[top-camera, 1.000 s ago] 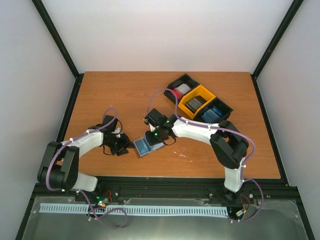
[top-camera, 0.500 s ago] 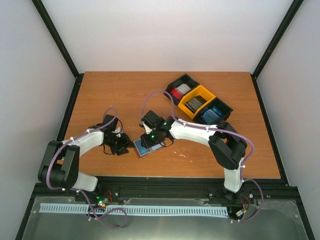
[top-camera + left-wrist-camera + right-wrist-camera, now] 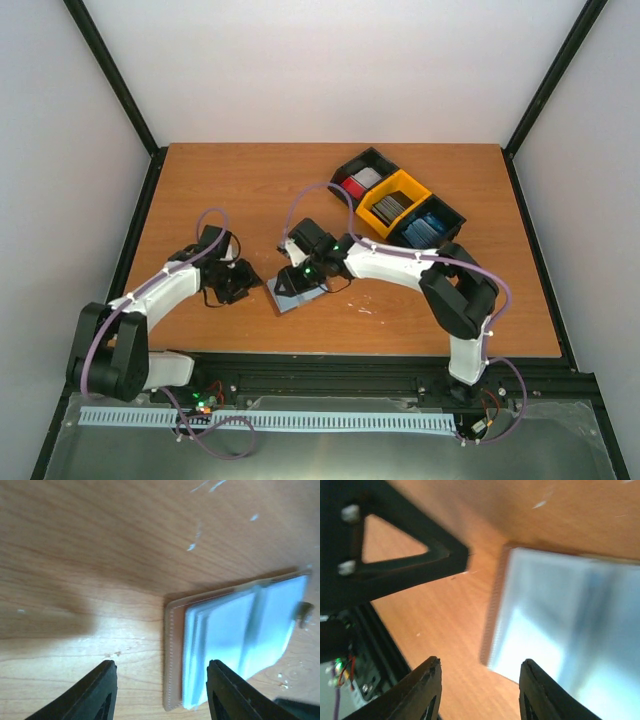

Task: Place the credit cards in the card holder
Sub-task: Turn over the card slot in the card holder, then adjust the storage box at the center of the board.

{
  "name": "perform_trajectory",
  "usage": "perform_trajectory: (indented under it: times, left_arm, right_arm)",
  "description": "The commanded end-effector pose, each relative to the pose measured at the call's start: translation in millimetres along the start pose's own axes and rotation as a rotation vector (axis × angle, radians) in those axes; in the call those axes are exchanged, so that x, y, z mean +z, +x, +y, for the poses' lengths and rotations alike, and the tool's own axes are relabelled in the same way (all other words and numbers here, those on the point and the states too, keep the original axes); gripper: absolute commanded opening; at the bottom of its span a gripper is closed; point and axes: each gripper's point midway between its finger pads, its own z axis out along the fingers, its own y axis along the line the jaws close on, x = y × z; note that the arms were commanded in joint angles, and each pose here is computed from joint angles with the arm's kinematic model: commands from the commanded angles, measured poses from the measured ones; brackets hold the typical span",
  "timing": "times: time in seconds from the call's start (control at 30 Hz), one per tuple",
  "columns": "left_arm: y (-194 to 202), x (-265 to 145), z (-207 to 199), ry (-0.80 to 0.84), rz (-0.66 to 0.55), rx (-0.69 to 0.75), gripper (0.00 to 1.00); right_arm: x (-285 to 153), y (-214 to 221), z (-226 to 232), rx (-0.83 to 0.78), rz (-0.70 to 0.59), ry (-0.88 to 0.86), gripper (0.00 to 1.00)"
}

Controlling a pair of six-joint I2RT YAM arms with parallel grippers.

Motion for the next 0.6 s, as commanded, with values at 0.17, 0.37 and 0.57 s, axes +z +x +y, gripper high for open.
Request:
perform_trajectory:
  times: [0.17, 0.37, 0.57]
  left_arm:
    - [-29, -44, -53, 0.173, -0.163, 0.103, 0.56]
    - [-50, -68, -85, 0.247, -0.262, 0.2, 0.61]
    - [-66, -74, -115, 0.308, -0.27, 0.287, 0.6]
  right_arm:
    - [-132, -56, -92, 0.14, -0.309, 0.406, 0.48]
    - [-231, -39, -179, 0.232, -0.341, 0.726, 0.49]
    - [-285, -8, -245, 0.286, -0.301, 0.867, 0.42]
